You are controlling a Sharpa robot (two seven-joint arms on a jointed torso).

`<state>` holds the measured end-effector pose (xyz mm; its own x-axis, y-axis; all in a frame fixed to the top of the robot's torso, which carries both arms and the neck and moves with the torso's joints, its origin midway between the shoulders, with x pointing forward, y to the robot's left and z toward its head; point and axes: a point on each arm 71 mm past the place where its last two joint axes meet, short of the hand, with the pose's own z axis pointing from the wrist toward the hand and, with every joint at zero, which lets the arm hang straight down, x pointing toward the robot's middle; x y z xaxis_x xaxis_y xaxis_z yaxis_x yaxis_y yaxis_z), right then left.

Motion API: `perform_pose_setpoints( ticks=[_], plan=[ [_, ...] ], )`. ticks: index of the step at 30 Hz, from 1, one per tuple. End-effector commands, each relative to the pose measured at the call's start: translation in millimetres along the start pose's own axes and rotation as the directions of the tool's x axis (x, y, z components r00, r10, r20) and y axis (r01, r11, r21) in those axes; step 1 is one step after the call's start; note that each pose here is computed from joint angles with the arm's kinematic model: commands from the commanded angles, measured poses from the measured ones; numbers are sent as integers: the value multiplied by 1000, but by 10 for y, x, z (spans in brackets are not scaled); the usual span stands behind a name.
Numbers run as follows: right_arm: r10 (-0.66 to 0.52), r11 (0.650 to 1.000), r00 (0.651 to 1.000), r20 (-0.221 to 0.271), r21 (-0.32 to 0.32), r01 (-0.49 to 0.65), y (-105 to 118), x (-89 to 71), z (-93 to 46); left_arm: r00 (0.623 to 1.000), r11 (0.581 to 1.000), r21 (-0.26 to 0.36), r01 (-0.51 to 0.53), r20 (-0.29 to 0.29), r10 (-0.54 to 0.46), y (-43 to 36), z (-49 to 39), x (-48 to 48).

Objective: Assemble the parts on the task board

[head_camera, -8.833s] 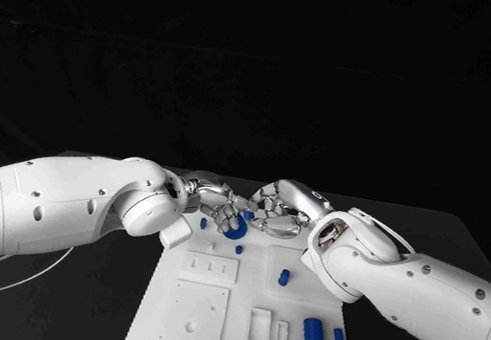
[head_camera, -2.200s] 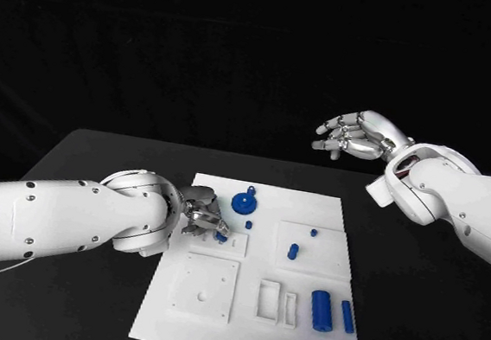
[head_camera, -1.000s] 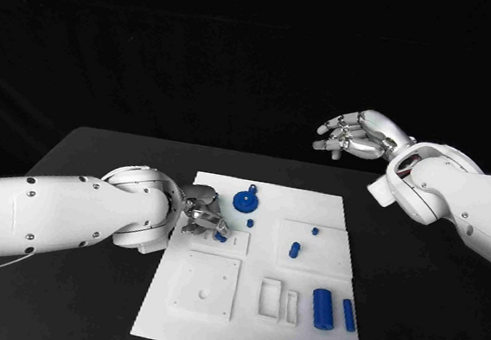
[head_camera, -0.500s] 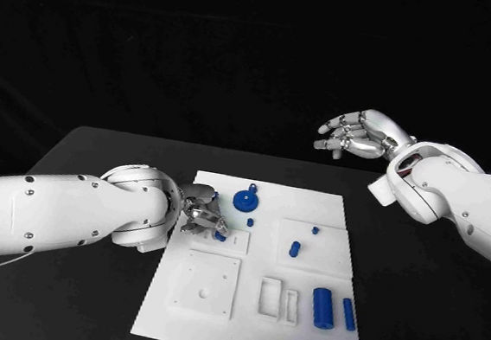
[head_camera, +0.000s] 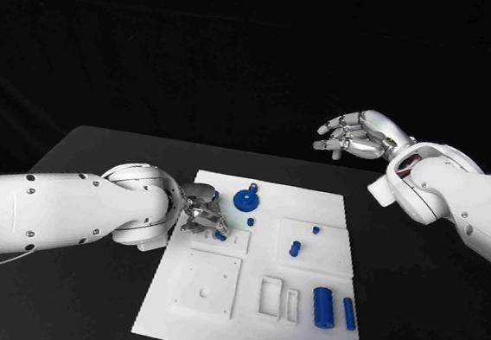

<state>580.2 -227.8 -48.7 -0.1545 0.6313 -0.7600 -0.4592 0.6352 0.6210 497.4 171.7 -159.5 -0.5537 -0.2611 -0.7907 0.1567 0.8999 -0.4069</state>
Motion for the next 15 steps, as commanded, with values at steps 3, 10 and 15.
perform_pose_setpoints(
  ticks=[3, 10, 15],
  plan=[
    [-6, 1000, 1000, -6, -7, 6, 6, 11, 2, 996, 998, -50, -40, -77, 37, 89, 16, 129],
    [-5, 1000, 1000, -7, -5, 5, -3, 16, -1, 996, 998, -50, -41, -78, 37, 89, 17, 129],
    [-4, 1000, 1000, -8, -5, 4, -8, 26, -1, 996, 998, -48, -42, -79, 38, 85, 17, 131]
  ],
)
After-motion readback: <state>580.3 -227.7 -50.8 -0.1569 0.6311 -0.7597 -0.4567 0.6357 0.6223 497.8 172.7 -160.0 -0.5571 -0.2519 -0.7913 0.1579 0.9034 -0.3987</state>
